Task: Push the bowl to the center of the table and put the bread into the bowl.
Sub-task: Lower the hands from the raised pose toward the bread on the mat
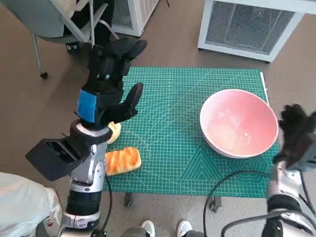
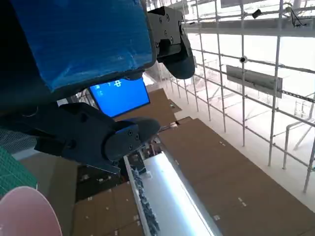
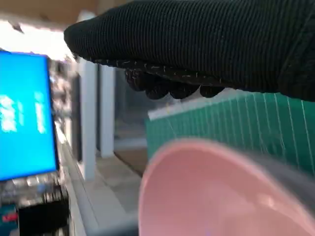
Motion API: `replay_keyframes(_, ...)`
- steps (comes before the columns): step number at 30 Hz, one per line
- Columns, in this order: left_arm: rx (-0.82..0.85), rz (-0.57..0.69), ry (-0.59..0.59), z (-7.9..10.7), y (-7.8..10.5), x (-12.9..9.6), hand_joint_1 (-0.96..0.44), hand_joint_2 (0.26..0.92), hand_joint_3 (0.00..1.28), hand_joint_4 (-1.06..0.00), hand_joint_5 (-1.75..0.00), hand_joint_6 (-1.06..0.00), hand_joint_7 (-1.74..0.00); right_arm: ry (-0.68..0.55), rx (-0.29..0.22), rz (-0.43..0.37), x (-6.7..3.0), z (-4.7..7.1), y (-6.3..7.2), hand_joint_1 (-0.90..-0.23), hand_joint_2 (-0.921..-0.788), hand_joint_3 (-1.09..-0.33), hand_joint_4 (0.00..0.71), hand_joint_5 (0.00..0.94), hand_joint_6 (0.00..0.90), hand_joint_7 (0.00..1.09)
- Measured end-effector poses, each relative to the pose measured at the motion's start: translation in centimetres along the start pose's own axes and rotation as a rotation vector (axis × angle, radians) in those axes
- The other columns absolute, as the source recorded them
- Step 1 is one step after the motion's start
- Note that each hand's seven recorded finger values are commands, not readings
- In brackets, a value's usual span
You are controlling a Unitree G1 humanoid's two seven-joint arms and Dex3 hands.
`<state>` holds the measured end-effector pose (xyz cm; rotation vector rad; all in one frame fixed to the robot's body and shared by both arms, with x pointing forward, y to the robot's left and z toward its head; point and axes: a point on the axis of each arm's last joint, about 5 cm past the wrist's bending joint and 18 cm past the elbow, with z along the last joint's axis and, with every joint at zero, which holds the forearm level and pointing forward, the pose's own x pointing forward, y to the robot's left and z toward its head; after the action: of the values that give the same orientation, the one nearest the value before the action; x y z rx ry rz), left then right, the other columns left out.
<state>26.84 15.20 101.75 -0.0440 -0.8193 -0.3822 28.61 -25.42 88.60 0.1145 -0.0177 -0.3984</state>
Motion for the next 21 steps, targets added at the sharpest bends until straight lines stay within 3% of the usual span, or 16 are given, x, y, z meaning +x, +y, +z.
replay_keyframes(21,0.039,0.021,0.014,0.5,0.4,-0.7,-0.25,0.799,0.69,0.00,-0.76,0.00,-0.98,0.041,0.015,0.172,0.16,0.1,5.5,-0.420,-0.921,-0.639,0.421,0.026,0.140,0.54)
